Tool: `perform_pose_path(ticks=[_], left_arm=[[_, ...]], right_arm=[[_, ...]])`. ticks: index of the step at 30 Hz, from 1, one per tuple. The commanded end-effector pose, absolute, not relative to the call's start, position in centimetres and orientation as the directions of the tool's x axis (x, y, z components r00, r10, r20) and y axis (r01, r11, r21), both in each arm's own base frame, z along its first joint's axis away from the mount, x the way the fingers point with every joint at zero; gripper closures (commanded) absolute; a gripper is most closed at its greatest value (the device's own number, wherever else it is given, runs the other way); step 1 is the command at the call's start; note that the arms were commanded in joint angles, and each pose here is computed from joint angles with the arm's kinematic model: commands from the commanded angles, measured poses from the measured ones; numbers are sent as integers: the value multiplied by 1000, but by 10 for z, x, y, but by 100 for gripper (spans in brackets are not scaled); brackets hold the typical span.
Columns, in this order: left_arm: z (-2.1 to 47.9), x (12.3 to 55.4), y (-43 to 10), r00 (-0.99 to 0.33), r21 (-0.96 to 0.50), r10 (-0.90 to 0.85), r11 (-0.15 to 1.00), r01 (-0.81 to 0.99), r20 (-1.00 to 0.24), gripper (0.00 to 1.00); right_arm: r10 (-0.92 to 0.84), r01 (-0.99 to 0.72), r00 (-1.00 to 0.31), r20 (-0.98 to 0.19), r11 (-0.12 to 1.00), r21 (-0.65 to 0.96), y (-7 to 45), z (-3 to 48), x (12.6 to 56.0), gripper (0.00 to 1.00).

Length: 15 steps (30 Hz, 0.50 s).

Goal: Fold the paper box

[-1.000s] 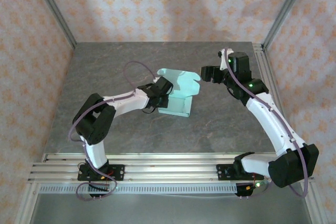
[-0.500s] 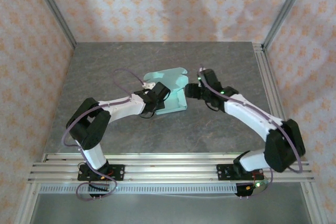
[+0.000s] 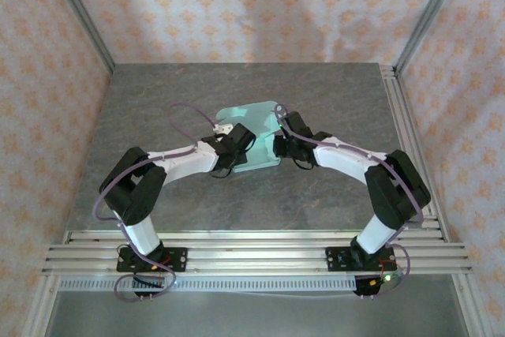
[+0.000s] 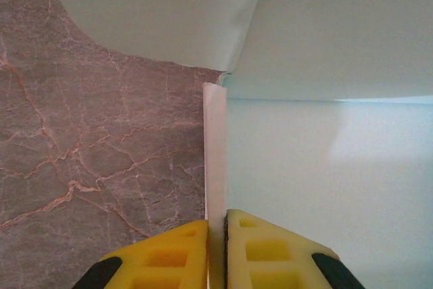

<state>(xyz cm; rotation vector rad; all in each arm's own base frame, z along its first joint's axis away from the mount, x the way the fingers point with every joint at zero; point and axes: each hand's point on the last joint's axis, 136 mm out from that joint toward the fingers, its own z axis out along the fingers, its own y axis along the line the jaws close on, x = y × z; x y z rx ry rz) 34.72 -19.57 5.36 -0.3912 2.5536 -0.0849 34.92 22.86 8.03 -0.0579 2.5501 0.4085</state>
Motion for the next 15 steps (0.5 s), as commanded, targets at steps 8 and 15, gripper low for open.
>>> perform_pose_path(ticks=[8,15], left_arm=[[58,351,-192,-796,-103,-291,954,-280,-531,87],[57,352,-195,-800,-104,-287,956,-274,-526,86]], right_arm=[[5,-185,-864,-503,927,327,251,73,354,86],[-38,-207,-876,-480,930,304,254,66,351,87]])
